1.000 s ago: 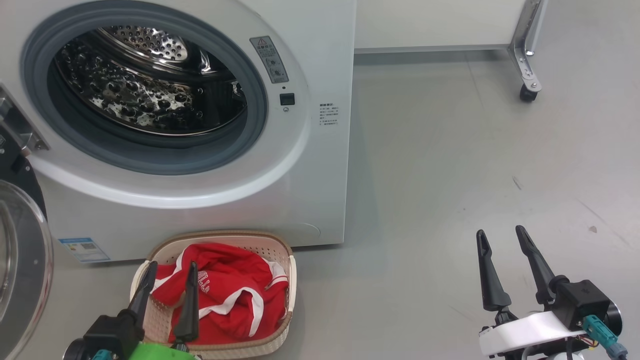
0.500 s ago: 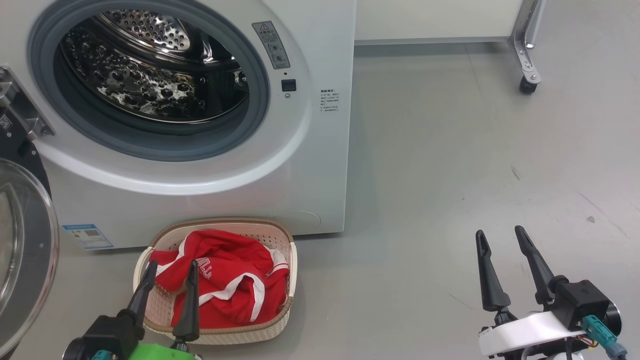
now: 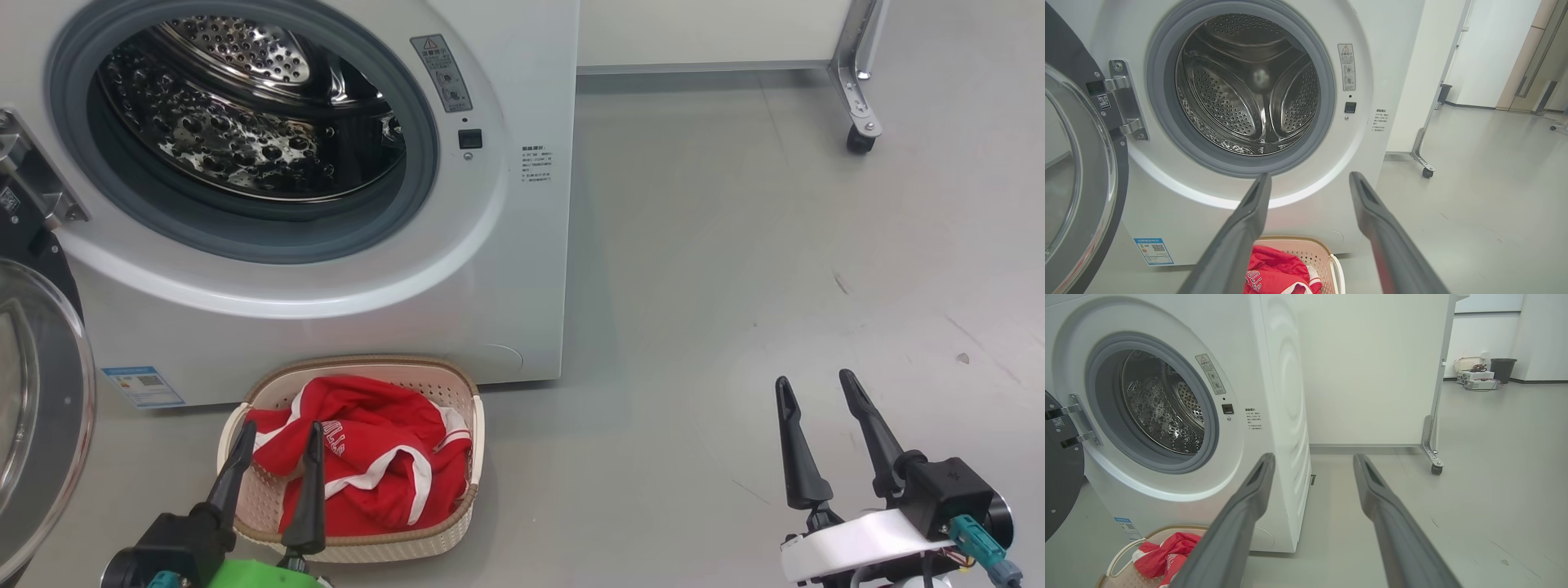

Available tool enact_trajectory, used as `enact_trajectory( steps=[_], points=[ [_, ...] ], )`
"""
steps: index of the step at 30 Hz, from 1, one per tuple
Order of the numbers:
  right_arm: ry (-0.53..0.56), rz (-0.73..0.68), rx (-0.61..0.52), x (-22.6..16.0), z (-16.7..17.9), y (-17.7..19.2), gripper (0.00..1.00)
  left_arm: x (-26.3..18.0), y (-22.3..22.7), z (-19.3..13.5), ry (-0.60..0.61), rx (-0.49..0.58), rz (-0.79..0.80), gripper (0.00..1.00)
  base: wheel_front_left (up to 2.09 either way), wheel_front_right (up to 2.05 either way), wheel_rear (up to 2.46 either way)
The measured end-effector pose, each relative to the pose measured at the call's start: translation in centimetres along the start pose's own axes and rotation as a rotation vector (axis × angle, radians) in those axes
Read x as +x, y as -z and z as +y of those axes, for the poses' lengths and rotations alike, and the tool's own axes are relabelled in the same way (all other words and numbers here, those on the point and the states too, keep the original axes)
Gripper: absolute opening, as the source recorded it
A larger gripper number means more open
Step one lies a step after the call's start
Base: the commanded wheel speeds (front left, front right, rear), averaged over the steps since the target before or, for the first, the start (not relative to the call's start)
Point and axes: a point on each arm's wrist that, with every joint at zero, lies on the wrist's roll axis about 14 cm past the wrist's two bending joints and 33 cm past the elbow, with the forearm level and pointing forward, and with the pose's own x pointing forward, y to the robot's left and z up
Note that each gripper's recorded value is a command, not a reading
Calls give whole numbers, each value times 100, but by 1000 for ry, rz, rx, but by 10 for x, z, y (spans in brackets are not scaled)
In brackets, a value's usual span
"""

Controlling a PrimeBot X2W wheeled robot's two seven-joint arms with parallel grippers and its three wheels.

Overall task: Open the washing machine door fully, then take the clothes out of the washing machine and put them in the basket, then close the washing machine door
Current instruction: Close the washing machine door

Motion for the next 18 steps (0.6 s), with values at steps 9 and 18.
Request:
enact_trajectory(
  steps=[9, 18],
  points=[
    [-5, 2, 1, 0, 1, 1, 100, 0, -2, 0, -1, 0, -6, 100, 0, 0, 0],
    [-44, 4, 7, 5, 12, 2, 100, -5, -1, -1, -2, -3, -5, 100, 0, 0, 0]
  ],
)
